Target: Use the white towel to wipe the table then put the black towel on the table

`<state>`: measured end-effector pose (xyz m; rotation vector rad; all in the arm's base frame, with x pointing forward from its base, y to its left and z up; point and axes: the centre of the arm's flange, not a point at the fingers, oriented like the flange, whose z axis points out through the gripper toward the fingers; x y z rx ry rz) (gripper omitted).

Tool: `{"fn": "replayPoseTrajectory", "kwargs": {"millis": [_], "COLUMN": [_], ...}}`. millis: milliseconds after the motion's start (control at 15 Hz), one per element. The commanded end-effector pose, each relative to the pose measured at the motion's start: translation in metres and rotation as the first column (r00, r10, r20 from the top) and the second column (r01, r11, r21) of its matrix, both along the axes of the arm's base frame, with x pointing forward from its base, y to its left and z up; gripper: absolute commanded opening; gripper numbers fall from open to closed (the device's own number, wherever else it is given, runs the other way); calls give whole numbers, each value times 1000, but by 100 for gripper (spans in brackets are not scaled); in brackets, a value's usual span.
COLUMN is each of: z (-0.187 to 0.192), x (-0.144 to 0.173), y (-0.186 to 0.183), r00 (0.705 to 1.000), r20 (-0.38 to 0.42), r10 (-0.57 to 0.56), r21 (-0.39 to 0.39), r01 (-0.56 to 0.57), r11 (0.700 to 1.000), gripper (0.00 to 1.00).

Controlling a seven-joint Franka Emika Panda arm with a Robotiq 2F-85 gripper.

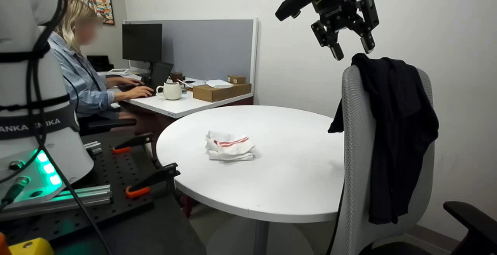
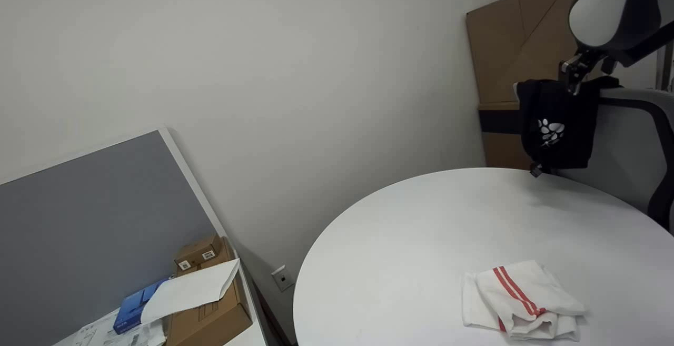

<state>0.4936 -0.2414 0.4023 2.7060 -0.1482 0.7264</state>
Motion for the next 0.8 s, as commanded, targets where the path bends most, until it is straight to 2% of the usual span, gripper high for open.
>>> {"fn": "replayPoseTrajectory", "kwargs": {"millis": [0,400,733], "z": [-3,0,13], "x": [1,-2,-9], "y": [4,4,4], "r00": [1000,1000,1000], "r20": [1,4,23], "r10": [-2,-3,-6], "r21": [2,0,8], "r01": [2,3,6], "r11": [1000,1000,1000], "gripper": [45,0,1]}}
